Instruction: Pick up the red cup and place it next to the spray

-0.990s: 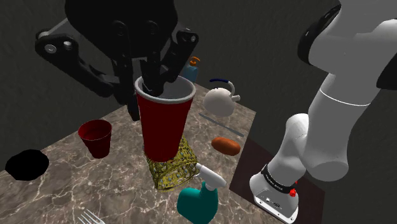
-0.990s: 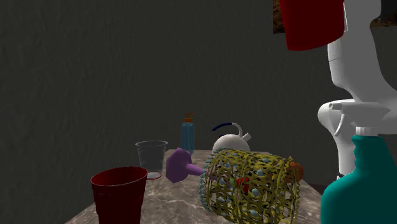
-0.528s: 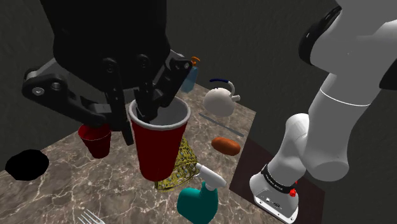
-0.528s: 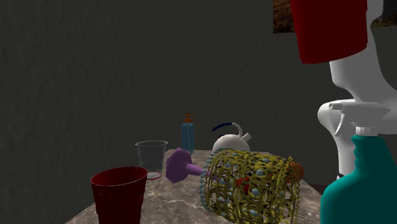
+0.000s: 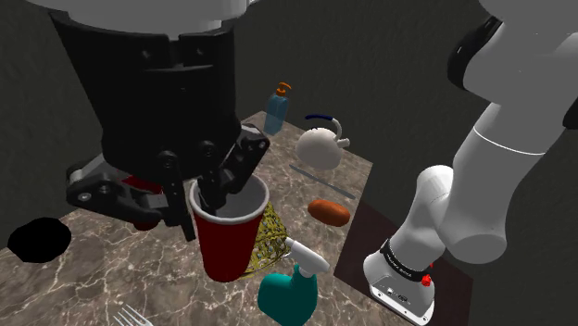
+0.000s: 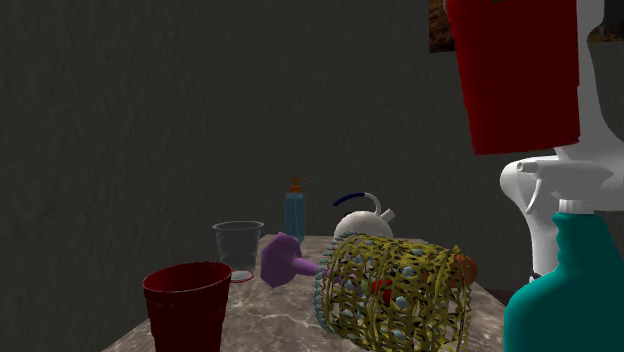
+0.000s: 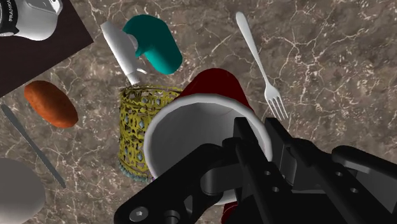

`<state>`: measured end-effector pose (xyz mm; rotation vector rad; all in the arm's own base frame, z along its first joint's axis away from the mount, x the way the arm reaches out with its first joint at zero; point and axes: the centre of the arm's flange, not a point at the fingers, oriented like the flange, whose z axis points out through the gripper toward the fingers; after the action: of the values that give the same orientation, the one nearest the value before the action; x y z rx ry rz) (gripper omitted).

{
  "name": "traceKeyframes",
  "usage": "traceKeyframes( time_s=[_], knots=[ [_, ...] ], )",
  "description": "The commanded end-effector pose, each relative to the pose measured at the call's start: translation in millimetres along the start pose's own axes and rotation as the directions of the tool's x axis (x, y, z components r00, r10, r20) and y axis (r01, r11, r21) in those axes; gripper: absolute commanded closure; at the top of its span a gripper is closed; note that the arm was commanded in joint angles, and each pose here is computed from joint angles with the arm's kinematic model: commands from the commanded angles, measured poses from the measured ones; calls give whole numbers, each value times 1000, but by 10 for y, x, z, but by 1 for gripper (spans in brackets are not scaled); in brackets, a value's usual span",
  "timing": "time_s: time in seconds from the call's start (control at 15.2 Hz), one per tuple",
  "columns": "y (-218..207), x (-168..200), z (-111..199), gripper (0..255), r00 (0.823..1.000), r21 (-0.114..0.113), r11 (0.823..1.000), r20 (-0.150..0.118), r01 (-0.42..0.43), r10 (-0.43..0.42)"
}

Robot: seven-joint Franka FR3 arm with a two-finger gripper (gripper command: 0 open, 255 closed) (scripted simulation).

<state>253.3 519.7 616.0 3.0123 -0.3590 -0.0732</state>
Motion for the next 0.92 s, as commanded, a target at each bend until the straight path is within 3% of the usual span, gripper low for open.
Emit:
traceKeyframes(
  time_s=[0.0,0.86],
  knots=[
    [-18,4,105,255,1000,1,1000,0,0,0],
    [-94,28,787,255,1000,1,1000,0,0,0]
  ],
)
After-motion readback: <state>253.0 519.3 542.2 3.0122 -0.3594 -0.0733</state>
